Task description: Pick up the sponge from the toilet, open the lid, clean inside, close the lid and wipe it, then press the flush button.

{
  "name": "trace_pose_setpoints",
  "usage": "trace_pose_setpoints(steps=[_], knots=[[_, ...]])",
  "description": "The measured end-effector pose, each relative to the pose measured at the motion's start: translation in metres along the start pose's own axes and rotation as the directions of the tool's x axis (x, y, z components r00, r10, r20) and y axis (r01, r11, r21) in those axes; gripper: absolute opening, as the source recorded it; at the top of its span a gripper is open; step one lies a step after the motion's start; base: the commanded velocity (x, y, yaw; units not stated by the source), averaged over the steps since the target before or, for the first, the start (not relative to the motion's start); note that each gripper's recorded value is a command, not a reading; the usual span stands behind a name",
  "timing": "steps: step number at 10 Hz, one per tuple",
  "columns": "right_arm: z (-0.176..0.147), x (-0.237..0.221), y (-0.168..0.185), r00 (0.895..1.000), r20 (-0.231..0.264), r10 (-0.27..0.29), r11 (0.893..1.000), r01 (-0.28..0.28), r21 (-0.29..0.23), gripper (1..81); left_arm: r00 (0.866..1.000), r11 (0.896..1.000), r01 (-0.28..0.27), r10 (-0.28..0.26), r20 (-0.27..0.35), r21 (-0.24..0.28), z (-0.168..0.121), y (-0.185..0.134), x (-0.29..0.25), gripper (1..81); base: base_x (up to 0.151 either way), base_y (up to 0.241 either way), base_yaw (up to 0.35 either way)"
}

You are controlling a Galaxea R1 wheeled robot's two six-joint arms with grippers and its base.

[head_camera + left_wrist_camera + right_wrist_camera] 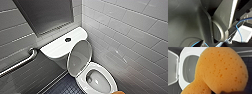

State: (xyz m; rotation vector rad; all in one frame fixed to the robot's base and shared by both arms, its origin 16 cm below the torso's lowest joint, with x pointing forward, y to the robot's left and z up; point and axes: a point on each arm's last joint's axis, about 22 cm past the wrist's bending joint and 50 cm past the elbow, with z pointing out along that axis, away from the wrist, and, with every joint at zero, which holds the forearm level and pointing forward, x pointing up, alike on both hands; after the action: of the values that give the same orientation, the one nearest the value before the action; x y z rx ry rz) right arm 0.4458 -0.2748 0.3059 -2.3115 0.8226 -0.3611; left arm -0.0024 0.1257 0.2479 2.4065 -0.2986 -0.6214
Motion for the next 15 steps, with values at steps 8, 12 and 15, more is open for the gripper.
trace_pose_setpoints(steps=[8,12,15], knots=[[-0.069,-0.053,-0.019,0.996,0.087,0.02,0.999,-0.023,0.036,1.0,1.0,1.0,-0.018,0.017,-0.005,-0.009,0.003,0.007,0.003,81.1,0.0,0.0,0.0],[-0.038,-0.015,-0.084,0.997,0.059,-0.051,0.987,0.041,0.158,1.0,1.0,1.0,-0.021,0.021,-0.009,-0.01,0.004,0.008,0.008,81.1,0.0,0.0,0.0],[0.001,0.006,-0.158,0.987,0.082,-0.135,0.955,0.108,0.277,1.0,1.0,1.0,-0.023,0.023,-0.011,-0.008,0.003,0.007,0.01,81.1,0.0,0.0,0.0]])
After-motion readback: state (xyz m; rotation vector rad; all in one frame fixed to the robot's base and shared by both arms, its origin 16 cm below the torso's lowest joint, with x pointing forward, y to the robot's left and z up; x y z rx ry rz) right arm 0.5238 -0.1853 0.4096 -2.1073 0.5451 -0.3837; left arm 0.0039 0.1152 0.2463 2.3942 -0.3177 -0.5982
